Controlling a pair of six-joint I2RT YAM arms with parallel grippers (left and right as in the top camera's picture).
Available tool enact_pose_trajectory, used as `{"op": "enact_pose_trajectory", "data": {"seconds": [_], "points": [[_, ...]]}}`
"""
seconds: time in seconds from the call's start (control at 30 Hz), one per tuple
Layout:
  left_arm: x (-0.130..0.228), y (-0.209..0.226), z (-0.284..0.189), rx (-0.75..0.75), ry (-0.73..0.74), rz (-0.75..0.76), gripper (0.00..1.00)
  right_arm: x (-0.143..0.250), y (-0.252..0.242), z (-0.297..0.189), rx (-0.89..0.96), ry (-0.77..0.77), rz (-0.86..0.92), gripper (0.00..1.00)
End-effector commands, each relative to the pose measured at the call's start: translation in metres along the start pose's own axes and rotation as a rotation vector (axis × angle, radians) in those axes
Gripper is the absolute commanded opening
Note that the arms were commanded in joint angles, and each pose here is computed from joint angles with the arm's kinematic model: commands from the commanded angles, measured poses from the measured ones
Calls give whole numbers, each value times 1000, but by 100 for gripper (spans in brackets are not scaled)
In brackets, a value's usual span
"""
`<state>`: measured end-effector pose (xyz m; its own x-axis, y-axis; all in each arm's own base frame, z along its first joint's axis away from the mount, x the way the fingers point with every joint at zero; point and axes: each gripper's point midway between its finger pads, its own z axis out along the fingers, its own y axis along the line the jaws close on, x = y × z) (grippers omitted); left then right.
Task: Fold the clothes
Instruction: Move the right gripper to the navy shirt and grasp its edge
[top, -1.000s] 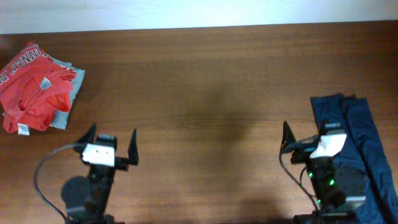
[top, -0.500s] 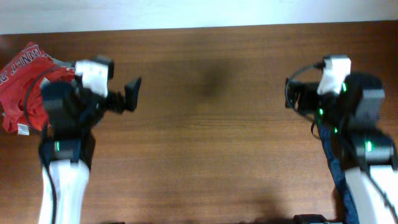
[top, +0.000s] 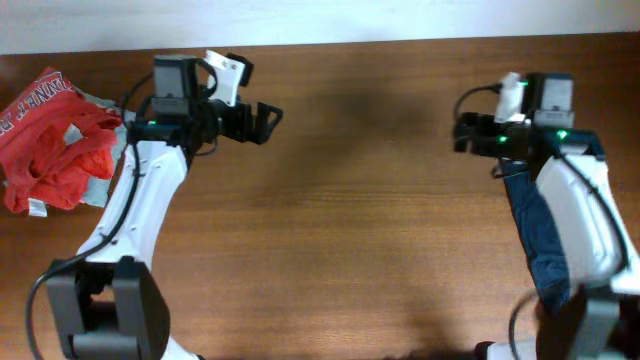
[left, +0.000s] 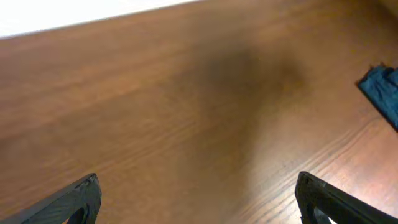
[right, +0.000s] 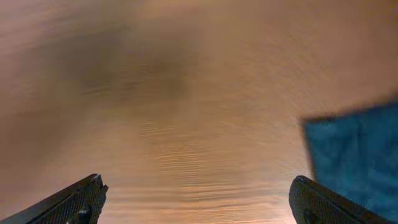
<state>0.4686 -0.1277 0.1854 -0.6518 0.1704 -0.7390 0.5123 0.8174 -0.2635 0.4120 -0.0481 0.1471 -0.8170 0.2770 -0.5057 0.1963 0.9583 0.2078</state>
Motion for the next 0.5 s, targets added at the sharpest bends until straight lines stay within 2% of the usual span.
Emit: {"op": "enact_pose_trajectory", "data": {"seconds": [0.0, 0.17, 0.47], "points": [[-6, -5, 1, 27, -7, 1, 99, 6, -52, 28, 61, 58, 212, 99], [-9, -5, 1, 25, -17, 7, 99, 30, -105, 75, 112, 149, 318, 93], [-9, -4, 2, 21, -19, 8, 99, 43, -146, 105, 211, 160, 341, 90]]}}
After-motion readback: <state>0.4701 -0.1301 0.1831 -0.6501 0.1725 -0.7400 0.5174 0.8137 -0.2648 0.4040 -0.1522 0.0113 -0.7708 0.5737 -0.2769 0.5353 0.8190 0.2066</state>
